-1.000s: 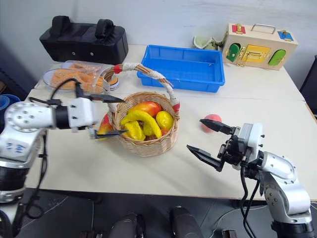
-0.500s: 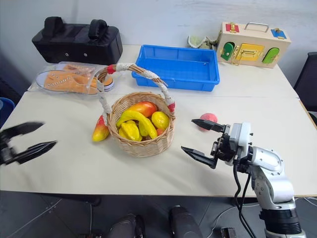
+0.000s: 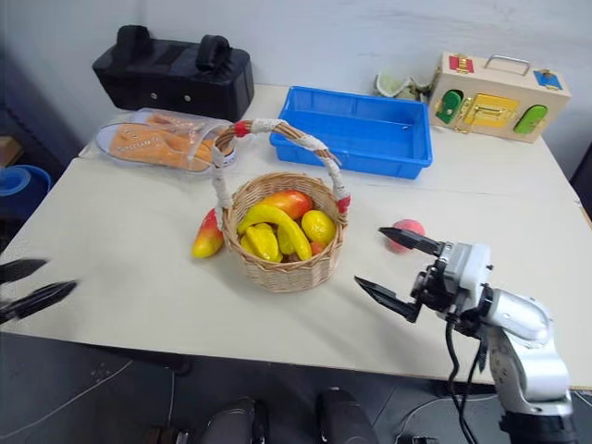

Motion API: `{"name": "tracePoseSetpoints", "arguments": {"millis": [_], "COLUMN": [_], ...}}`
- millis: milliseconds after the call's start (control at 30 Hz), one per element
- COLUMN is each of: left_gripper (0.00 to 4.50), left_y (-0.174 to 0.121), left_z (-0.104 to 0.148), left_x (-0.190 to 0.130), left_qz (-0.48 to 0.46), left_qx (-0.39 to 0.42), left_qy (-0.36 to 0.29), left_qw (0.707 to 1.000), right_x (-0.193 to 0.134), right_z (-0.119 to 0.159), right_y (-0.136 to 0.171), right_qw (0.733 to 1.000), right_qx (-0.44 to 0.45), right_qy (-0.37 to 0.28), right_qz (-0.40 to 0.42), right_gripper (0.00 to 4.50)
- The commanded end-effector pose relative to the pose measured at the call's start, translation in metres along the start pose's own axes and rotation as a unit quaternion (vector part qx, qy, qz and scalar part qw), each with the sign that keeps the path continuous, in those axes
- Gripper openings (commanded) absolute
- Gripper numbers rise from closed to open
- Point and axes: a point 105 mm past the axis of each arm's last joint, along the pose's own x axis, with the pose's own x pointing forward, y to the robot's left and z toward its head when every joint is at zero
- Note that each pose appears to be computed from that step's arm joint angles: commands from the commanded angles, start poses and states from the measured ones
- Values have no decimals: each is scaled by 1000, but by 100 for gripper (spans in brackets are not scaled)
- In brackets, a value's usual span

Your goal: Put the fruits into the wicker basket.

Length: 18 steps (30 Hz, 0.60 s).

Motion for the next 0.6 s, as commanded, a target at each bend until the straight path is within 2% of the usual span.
{"name": "tracePoseSetpoints", "arguments": {"millis": [33,100,200,333,467,600], "left_gripper": [447,447,447,447,447,360], "left_y": [-21,-24,-31,-35,-34,-32], "left_z": [30,44,51,42,23,19], "left_x": [52,80,109,135,155,152], "left_qz": [-42,-40,-53,-60,-51,-54], "left_qx": [-8,-12,-8,-8,29,46], "left_qy": [8,15,38,66,115,122], "left_qw": [999,999,998,996,992,990], "right_x": [-2,-1,0,4,6,5], "right_z": [12,12,13,17,21,22], "right_y": [-2,-3,-2,1,4,6], "right_qw": [1000,1000,1000,1000,999,999], "right_qx": [-27,-28,-29,-28,-27,-29], "right_qy": [-2,0,1,0,-2,2], "right_qz": [-1,-2,-4,-11,-26,-28], "right_gripper": [450,450,450,450,450,450]}}
